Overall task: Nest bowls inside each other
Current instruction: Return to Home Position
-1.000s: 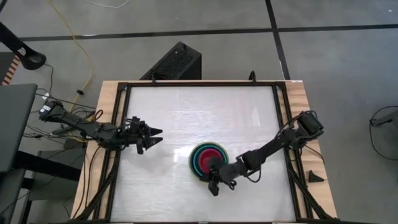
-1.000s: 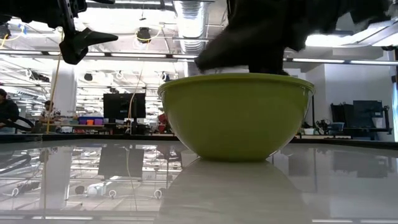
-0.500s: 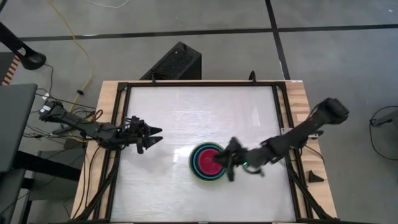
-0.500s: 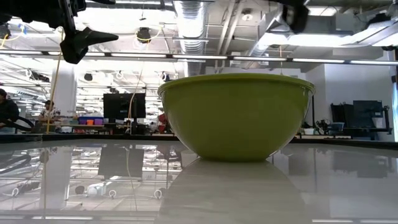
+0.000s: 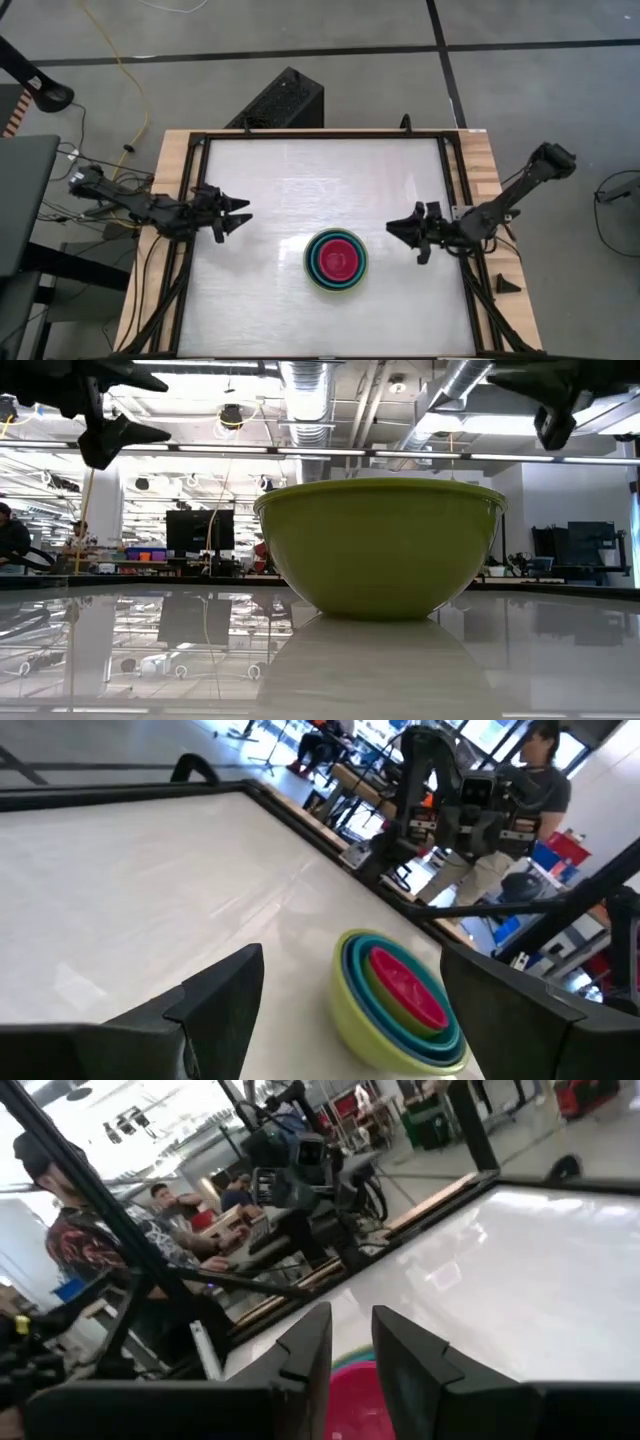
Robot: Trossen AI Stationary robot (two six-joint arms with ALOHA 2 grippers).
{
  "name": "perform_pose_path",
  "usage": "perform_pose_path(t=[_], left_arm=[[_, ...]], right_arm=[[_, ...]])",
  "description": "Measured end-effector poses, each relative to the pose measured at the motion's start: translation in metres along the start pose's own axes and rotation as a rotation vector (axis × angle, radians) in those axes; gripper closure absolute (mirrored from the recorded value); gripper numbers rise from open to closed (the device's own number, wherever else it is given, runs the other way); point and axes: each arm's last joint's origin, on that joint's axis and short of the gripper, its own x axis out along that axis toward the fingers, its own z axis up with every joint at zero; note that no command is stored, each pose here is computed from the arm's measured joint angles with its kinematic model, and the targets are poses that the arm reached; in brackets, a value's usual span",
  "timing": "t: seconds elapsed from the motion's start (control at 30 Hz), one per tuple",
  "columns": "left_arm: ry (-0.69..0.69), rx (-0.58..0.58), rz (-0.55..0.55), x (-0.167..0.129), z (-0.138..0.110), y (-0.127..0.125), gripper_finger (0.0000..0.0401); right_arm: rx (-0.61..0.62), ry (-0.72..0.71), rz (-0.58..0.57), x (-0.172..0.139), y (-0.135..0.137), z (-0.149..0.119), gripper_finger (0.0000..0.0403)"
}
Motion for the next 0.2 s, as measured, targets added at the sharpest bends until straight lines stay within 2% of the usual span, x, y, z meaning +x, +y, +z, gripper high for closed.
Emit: perform_pose_path(t=[0.2], left_arm=[[-0.005,0.029,0.04,-0.009,0.002,0.008,0.0108]], right_arm=[[-0.025,-0.082,0.02,-0.016,-0.023,-0.005,0.0293]])
